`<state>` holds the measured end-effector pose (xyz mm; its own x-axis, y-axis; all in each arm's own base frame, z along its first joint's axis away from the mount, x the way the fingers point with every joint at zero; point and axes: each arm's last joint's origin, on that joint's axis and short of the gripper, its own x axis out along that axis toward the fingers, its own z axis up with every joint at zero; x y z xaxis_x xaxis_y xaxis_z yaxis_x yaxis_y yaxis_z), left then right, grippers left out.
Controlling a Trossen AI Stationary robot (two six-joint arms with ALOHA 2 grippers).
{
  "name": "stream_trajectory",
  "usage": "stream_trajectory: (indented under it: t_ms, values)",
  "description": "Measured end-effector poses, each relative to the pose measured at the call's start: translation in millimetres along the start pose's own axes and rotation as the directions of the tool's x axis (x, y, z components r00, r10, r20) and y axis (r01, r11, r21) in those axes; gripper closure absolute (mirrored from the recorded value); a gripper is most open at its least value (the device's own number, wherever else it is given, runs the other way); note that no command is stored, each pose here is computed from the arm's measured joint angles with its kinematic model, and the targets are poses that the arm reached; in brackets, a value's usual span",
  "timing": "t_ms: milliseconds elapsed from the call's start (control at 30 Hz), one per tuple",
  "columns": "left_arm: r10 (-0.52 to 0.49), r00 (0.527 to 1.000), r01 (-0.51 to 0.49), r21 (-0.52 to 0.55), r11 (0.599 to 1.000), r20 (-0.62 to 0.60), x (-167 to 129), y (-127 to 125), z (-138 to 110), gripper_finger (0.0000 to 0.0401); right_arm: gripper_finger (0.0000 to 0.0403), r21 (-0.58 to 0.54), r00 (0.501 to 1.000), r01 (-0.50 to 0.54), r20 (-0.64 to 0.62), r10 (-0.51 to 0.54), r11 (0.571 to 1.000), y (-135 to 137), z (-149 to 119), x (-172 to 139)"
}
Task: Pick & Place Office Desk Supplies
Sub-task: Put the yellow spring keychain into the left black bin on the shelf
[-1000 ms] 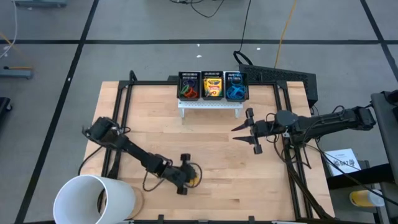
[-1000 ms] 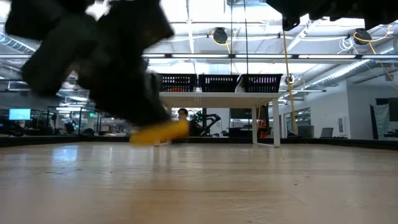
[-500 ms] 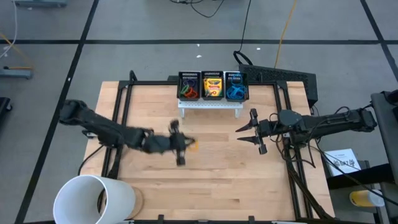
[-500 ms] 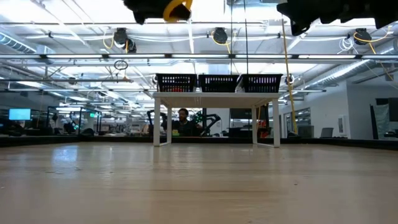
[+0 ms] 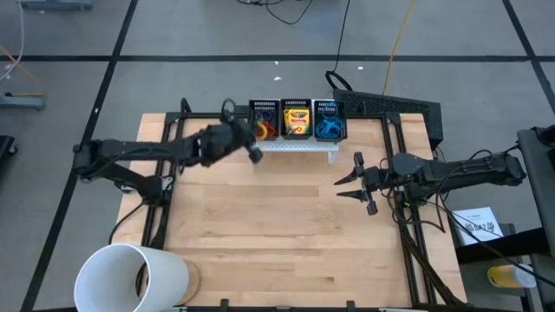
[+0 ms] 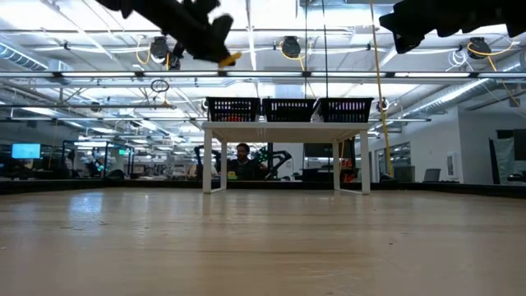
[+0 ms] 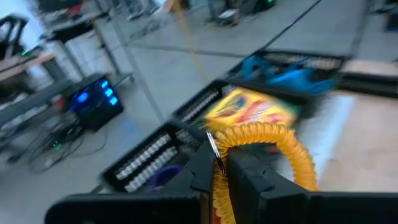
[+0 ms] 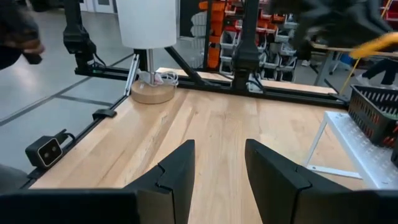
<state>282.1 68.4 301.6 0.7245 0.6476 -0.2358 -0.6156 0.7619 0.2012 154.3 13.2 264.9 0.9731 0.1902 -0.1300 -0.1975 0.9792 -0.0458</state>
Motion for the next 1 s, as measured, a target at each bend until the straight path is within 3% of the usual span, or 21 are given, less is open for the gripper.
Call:
stream_trajectory:
  t_ms: [100,300,633,733,1000]
  values:
    - [0.040,0.999,-0.040,-0.048,0.998,-0.006,14,20,-3,0.0372,0.0273,0.001,1.000,0.000,-0.007,0.000,1.000,0,-1,0]
    - [0.003,1.000,-0.003,-0.134,0.991,-0.003,39,45,-11,0.0371,0.0273,0.002,1.000,-0.001,-0.013,0.001,1.000,0,-1,0]
    - [-0.001,0.996,-0.010,-0.131,0.991,-0.088,66,48,-35,0.0363,0.0273,0.003,1.000,0.001,-0.024,-0.001,1.000,0,-2,0]
    - [-0.009,0.995,-0.009,-0.178,0.984,-0.100,70,49,-38,0.0336,0.0273,0.002,1.000,0.002,-0.025,-0.002,1.000,0,-3,0]
    - [-0.048,0.992,0.017,-0.256,0.967,-0.114,71,53,-41,0.0217,0.0273,0.002,1.000,0.001,-0.022,-0.001,1.000,0,-2,0]
